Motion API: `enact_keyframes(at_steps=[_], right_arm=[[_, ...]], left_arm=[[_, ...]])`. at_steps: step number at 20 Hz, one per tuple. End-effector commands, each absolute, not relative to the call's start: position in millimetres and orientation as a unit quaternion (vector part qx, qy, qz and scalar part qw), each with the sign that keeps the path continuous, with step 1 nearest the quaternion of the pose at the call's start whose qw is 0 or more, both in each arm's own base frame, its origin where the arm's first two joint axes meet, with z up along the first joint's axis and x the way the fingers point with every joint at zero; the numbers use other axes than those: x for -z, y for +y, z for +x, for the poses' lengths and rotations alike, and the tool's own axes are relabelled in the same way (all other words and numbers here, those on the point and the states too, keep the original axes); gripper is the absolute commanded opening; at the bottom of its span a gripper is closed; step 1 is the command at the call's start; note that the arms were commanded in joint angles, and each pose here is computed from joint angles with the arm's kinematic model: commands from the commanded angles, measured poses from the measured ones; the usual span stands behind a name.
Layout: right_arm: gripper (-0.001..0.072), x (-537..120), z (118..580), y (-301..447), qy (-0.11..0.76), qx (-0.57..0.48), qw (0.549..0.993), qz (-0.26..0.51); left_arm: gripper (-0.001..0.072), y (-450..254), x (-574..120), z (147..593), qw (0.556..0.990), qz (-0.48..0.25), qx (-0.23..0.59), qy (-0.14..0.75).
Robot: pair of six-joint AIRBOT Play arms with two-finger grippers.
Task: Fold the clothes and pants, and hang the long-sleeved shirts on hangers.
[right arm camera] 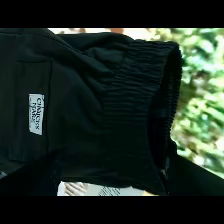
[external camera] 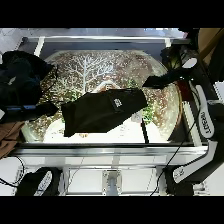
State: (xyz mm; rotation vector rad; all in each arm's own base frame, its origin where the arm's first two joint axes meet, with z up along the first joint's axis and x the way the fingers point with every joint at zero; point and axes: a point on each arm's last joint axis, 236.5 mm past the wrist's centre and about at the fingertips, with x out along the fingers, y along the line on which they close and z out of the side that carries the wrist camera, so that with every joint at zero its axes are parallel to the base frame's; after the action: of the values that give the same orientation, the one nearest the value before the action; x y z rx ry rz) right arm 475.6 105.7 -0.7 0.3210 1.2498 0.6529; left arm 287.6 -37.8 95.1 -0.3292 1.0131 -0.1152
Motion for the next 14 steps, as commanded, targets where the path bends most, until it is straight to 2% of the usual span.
enact_keyframes(at_steps=[1, 7, 11, 13, 14], right_arm=[[0.0709, 40.3, 470.0, 116.7, 0.605, -0.316, 0.706, 0.188], [0.0692, 88.1, 472.3, 107.4, 0.644, -0.302, 0.681, 0.174], [0.0692, 105.1, 462.1, 124.0, 0.681, -0.322, 0.630, 0.187], [0.0688, 113.5, 459.0, 130.8, 0.689, -0.324, 0.621, 0.186], [0.0648, 115.3, 455.1, 135.1, 0.694, -0.329, 0.612, 0.189]], left_arm=[[0.0704, -36.0, -105.7, 291.6, 0.868, -0.162, 0.050, 0.467], [0.0704, -35.9, -105.7, 291.7, 0.865, -0.178, 0.042, 0.467], [0.0704, -36.0, -105.7, 291.6, 0.864, -0.181, 0.040, 0.468], [0.0704, -36.0, -105.5, 291.6, 0.864, -0.181, 0.040, 0.468], [0.0703, -36.0, -105.5, 291.6, 0.864, -0.181, 0.040, 0.468]])
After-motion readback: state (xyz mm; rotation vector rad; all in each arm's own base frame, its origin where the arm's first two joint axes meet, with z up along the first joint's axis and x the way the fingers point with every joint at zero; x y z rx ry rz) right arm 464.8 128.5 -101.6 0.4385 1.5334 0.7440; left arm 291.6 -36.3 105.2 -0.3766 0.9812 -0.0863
